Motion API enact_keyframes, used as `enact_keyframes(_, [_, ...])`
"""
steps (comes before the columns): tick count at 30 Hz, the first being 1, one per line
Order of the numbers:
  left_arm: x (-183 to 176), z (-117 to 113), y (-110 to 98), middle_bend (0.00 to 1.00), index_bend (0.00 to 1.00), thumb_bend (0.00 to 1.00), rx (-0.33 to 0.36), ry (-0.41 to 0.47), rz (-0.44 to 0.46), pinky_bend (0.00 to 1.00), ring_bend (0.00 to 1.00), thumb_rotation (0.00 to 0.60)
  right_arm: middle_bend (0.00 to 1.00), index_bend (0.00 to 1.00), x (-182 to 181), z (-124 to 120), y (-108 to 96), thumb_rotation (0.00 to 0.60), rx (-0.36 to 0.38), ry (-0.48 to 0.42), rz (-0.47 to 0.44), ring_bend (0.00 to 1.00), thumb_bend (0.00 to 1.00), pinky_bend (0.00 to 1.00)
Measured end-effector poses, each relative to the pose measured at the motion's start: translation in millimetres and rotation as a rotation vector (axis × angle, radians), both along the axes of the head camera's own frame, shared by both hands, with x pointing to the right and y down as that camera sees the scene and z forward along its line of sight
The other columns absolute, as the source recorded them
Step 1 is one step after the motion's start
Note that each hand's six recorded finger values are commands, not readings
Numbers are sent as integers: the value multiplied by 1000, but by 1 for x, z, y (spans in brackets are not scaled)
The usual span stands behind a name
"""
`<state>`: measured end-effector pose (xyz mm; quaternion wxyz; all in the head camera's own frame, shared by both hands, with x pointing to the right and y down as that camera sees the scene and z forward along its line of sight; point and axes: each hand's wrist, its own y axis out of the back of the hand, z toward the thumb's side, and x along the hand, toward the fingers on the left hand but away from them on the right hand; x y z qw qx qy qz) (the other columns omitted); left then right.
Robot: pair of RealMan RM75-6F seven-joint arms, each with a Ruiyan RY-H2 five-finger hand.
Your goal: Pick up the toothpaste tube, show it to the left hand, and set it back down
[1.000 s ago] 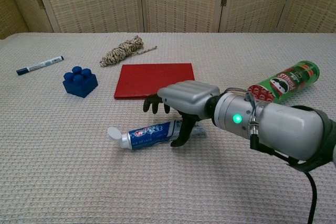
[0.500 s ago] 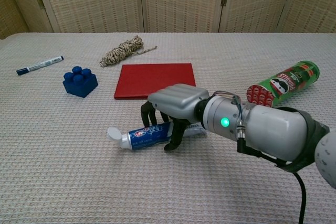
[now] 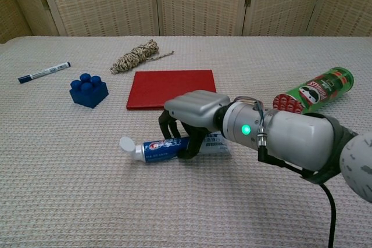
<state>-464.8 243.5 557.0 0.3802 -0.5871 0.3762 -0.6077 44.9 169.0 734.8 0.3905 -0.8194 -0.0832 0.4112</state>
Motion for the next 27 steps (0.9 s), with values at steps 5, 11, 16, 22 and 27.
enact_keyframes(5, [18,2,-15,212,241,189,19,27,86,19,222,600,602,673,3,-8,-9,600,-1,-21,14,677,584,514])
enact_keyframes(11, [51,6,-40,493,288,217,42,77,252,316,501,600,621,681,13,-31,-32,600,14,-45,8,700,626,535])
enact_keyframes(16, [85,15,-58,703,279,378,49,113,424,481,674,600,627,687,24,-57,-56,600,34,-41,-16,717,669,546])
enact_keyframes(22, [120,29,-67,802,239,541,25,94,584,590,748,600,628,688,30,-79,-75,600,42,-11,-43,717,691,549])
enact_keyframes(27, [150,40,-67,841,211,622,-11,74,678,601,775,600,633,693,25,-85,-76,600,35,-5,-48,722,702,555])
